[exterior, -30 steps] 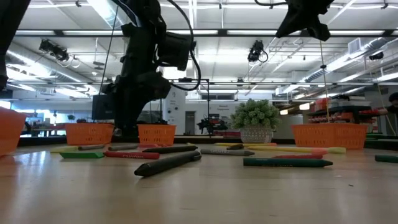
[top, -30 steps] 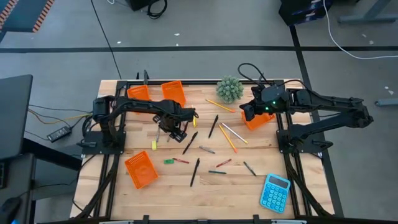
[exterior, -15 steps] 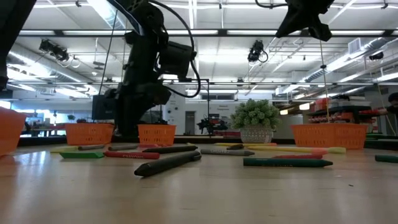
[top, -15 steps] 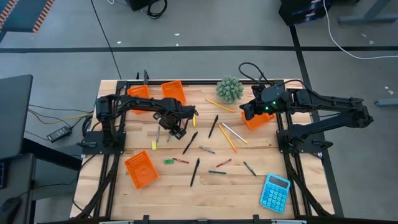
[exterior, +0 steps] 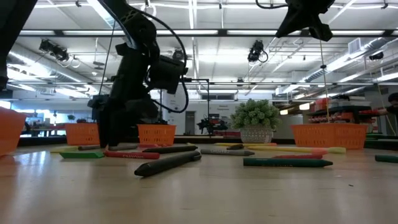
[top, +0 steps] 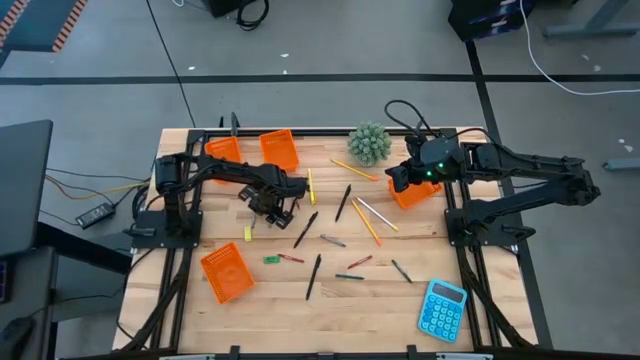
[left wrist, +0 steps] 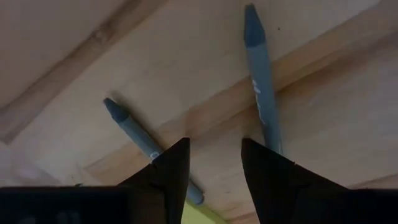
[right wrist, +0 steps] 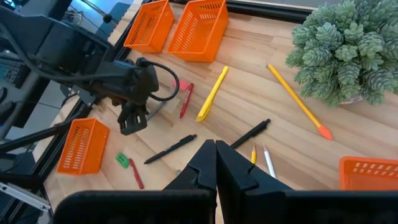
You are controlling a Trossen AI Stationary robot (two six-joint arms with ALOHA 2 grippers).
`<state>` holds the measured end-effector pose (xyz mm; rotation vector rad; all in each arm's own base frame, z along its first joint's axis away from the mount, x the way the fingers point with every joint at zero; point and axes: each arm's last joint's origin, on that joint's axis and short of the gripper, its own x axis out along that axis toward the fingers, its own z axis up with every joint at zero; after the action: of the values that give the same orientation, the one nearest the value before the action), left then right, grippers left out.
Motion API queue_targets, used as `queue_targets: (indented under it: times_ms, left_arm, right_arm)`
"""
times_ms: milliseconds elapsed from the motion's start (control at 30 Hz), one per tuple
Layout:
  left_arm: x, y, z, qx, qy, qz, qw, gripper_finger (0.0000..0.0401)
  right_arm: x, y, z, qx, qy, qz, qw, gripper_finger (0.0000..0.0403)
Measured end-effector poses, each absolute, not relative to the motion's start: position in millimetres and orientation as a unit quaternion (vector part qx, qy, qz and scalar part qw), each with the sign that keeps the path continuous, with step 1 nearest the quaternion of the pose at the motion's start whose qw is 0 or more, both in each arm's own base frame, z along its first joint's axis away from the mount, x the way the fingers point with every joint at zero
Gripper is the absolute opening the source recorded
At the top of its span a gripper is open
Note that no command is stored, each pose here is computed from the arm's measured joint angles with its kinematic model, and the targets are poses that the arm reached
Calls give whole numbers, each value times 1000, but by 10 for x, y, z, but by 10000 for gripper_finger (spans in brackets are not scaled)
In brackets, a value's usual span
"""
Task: Sort crayons/erasers/pens/pencils in bins
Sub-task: Put the middle gray crayon into the middle orange bin
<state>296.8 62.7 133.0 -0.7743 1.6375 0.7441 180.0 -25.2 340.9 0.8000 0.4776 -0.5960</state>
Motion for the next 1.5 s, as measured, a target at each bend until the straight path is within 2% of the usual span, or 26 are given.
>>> queue_targets:
  times_ms: [633, 900, 1500]
  left_arm:
    - [2931, 581, 1590, -380, 644, 332, 576, 162]
    - [3097, 425, 1631, -426, 589, 315, 610, 153]
    - [3215, 391, 1335, -403, 603, 326, 607, 136]
  right_arm:
    - [1795, -251, 3402, 361, 237, -280, 857, 8]
    - [1790, -250, 3393, 356, 243, -280, 858, 8]
    - [1751, -246, 3341, 351, 271, -291, 848, 8]
